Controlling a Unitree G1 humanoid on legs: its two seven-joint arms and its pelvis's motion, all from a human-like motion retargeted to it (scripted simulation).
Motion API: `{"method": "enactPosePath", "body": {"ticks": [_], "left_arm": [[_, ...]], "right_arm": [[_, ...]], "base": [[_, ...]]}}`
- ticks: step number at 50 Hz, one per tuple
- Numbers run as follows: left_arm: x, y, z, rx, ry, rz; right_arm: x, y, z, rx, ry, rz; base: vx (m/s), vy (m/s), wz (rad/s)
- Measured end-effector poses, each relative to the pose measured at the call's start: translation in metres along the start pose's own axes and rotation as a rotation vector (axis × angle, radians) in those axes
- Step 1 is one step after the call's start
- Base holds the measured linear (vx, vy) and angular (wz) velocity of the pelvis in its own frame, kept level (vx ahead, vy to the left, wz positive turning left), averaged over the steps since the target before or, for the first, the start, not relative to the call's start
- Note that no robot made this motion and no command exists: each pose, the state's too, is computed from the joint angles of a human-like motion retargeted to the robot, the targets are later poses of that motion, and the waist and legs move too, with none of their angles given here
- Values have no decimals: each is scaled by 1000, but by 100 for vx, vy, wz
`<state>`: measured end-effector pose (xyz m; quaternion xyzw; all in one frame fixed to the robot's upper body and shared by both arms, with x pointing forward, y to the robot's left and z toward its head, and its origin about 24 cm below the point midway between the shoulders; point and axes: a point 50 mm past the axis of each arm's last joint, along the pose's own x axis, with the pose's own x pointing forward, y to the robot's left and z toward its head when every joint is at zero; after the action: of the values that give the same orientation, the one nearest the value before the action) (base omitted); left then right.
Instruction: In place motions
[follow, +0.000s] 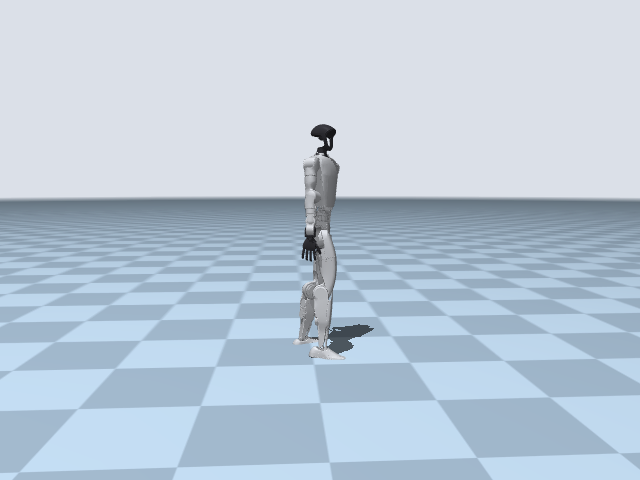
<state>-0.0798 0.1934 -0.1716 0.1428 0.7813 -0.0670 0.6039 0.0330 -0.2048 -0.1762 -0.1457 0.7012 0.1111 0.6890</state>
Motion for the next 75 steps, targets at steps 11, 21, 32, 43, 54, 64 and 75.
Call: {"method": "enactPosePath", "body": {"ticks": [11, 21, 32, 43, 54, 64, 75], "left_arm": [[-1, -4, 27, 16, -91, -38], [-4, -3, 49, 34, -170, -40], [-17, -23, 102, 71, -345, -109], [-11, -31, 78, 165, -270, -111], [-3, 10, 37, -6, -122, 19], [-6, 43, 49, -40, -154, 67], [-7, 38, 59, -13, -190, 55]], "right_arm": [[-3, -18, 19, 17, -52, -58], [-4, -27, 19, 103, -79, -100], [-3, -12, -33, 269, 96, -53], [-3, -5, -51, 362, 135, -43], [-6, -26, -45, 420, 98, -103], [-3, -22, -34, 382, 43, -73], [-3, -25, 0, 158, -70, -88]], "base": [[-18, 1, -190], [-7, 10, -131], [6, 2, 13], [16, 5, 127], [14, 24, 172], [-4, 18, 163], [-2, 13, 42]]}}
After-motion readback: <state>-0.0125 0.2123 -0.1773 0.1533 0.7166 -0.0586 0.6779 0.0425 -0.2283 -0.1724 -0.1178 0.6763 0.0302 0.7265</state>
